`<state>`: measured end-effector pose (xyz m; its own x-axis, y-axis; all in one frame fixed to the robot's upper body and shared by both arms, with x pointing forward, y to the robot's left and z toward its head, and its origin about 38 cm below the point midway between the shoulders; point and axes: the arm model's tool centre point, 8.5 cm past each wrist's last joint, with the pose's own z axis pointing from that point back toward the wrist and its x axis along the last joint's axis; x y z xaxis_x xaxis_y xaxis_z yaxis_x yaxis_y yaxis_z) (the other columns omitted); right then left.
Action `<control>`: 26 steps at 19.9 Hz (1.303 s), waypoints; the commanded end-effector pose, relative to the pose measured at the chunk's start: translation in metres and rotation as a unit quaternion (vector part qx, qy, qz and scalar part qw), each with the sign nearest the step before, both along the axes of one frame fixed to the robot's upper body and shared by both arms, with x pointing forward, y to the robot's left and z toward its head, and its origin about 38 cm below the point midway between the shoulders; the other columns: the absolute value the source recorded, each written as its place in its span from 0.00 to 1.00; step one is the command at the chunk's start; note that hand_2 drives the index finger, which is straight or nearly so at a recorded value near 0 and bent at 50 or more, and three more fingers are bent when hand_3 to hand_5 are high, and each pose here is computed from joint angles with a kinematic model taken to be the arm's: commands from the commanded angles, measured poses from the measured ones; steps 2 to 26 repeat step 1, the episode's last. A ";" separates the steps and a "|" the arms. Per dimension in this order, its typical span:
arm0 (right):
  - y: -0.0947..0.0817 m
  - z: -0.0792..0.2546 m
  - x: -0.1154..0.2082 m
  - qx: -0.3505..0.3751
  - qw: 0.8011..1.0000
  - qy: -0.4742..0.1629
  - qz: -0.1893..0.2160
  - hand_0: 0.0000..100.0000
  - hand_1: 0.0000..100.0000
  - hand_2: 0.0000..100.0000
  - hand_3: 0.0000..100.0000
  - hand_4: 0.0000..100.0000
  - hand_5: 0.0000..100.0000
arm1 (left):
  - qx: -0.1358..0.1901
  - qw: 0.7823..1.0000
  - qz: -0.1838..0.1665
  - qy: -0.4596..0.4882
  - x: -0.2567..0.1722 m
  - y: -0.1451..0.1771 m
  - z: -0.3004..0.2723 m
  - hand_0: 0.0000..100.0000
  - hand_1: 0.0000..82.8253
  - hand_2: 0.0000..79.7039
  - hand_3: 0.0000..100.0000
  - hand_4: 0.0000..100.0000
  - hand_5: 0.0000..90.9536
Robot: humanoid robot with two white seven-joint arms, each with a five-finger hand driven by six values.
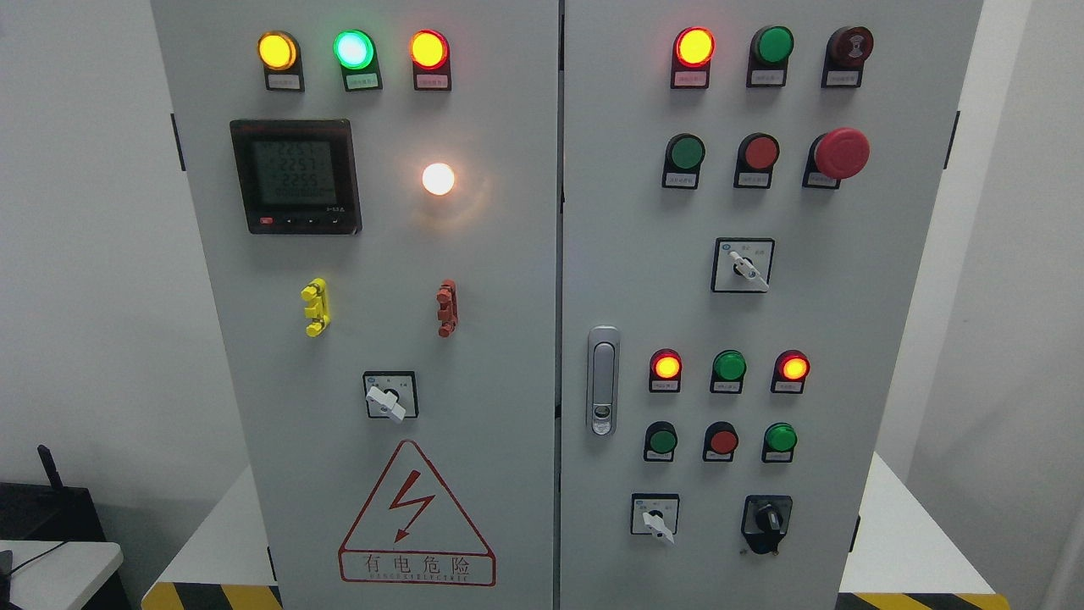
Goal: Turn on light switch 1
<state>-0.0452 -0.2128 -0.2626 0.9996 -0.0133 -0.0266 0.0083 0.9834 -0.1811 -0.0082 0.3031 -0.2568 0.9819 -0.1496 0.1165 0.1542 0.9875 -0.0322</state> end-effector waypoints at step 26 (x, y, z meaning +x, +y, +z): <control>0.000 0.000 0.000 0.001 1.000 0.001 0.014 0.12 0.39 0.00 0.00 0.00 0.00 | -0.025 0.998 -0.019 0.047 -0.025 -0.030 -0.002 0.35 0.00 0.00 0.00 0.00 0.00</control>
